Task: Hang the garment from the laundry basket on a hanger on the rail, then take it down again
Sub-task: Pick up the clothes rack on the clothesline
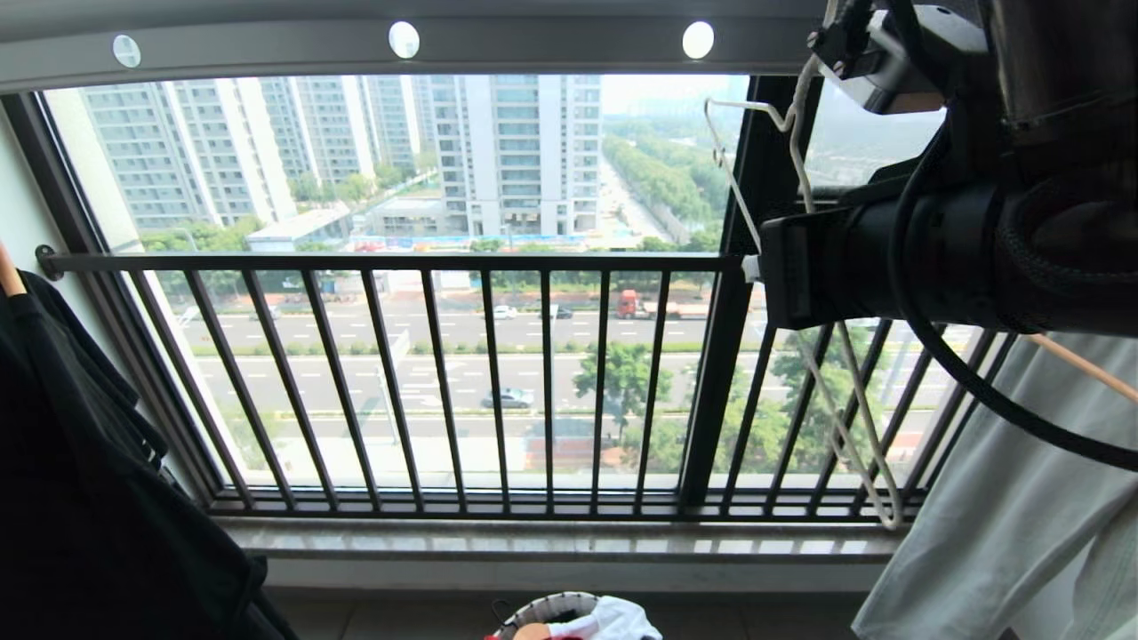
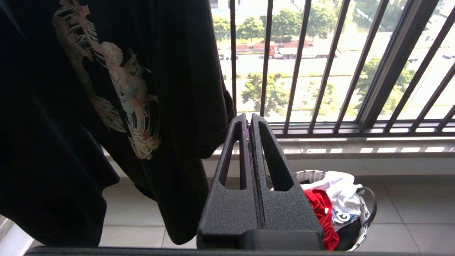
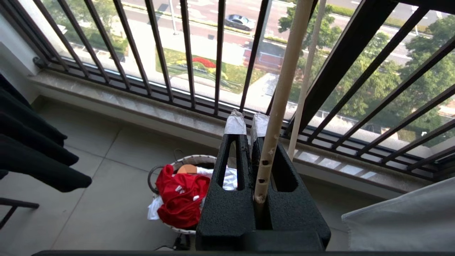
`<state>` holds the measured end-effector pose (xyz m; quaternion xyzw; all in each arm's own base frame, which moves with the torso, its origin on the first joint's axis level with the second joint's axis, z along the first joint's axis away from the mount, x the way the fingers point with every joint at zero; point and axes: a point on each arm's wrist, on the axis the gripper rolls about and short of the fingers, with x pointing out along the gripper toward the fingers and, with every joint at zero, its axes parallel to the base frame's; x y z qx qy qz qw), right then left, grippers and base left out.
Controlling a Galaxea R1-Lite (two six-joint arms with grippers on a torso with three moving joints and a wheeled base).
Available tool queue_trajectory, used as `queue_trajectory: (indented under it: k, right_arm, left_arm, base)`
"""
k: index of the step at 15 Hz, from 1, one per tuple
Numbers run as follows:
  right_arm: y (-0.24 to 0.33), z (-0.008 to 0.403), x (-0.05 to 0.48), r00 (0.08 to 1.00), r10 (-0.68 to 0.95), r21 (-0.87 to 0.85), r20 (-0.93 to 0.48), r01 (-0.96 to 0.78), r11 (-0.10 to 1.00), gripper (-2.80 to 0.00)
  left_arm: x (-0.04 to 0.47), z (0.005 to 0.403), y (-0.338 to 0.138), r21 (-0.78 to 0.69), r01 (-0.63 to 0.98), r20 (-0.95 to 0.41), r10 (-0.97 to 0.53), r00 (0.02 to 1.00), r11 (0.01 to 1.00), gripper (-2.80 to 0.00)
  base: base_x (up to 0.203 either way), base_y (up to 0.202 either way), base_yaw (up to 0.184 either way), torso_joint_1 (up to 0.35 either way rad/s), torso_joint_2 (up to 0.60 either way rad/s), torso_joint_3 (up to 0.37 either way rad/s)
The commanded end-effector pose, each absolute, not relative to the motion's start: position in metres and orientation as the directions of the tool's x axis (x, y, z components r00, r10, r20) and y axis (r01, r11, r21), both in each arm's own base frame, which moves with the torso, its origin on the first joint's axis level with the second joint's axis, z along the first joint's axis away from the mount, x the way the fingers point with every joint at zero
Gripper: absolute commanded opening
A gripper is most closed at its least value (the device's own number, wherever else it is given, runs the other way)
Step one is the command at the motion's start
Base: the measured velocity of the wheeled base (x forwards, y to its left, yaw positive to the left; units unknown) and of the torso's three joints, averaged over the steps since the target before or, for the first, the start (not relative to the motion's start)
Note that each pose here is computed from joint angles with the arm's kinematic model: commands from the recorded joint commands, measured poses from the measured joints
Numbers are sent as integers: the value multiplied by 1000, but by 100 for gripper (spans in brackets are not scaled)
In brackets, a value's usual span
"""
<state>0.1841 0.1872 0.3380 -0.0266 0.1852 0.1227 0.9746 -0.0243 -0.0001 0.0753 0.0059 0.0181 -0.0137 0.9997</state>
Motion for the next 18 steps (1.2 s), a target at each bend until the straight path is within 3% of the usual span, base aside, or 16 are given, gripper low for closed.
queue_trajectory:
  k: [1,7,11,18]
  right_arm:
    - [159,348,154,896,291,35,-337,-297,954,-280]
    - [114,317,109,788,456,70,-413,-472,879,-280]
    - [101,300,99,665,589,151,-460,-595,790,-280]
    - [102,276,126,683,558,99,-471,-587,803,-280]
  left_arm:
    - [-24,75,0,12,27,-37,-26,999,1000,-280]
    - [-24,75,0,12,28,-38,-28,999,1000,-280]
    - [-24,75,0,12,27,-37,-26,999,1000,-280]
    - [-24,75,0,12,28,-37,-28,999,1000,-280]
  base:
    - [0,0,0,0,0,0]
    - [0,0,0,0,0,0]
    - [0,0,0,0,0,0]
    - [0,0,0,0,0,0]
